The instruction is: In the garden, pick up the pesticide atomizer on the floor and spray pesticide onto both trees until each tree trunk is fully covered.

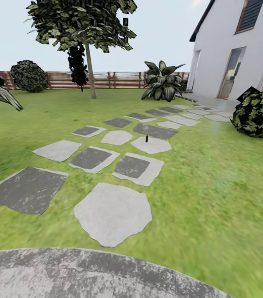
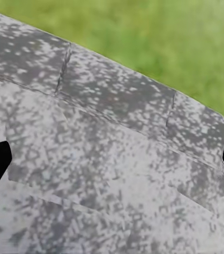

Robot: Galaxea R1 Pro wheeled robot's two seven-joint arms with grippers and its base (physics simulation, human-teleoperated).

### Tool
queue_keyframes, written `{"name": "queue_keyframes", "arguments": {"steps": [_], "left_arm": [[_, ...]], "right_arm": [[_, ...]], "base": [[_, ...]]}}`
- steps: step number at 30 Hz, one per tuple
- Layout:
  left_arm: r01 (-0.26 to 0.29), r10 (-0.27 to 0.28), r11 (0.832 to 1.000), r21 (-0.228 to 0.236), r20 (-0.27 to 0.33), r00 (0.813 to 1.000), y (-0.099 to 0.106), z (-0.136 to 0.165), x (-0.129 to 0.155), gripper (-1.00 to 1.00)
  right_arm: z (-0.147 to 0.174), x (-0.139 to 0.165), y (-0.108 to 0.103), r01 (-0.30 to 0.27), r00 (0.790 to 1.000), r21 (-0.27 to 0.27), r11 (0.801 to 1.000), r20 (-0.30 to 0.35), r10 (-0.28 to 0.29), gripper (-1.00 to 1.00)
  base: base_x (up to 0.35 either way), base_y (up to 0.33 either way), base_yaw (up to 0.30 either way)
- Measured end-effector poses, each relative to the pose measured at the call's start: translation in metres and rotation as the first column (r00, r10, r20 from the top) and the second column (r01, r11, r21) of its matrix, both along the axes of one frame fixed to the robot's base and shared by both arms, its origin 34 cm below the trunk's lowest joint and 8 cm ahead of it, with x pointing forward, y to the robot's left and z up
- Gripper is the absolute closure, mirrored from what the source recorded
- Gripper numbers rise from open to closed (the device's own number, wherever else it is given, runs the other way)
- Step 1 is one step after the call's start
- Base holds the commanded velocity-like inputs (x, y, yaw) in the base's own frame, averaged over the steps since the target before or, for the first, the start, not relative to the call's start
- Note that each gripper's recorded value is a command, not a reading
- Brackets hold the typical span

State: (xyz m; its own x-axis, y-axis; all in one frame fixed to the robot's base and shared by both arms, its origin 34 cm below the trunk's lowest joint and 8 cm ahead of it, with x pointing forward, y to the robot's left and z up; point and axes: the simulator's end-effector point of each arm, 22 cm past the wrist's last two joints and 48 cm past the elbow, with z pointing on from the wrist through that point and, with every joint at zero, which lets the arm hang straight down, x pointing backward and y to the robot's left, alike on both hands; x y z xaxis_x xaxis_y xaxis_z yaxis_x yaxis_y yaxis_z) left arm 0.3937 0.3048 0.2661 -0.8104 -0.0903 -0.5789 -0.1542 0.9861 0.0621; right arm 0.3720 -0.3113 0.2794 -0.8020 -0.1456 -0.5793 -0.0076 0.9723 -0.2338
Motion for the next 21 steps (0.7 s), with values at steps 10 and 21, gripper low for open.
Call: {"name": "queue_keyframes", "arguments": {"steps": [10,21], "left_arm": [[0.0,0.0,1.0,0.0,0.0,1.0,0.0,0.0,0.0001,-1.0],[0.001,-0.001,1.0,0.0,0.0,1.0,-0.0001,0.0,0.0001,-1.0]], "right_arm": [[0.0,0.0001,-0.0003,0.0,1.0,-0.001,1.0,0.0,0.0,-1.0],[0.0001,0.0002,-0.0001,0.0,1.0,0.0,1.0,0.0,0.0,-1.0]], "base": [[0.34,0.0,-0.012],[0.34,0.0,0.0]]}}
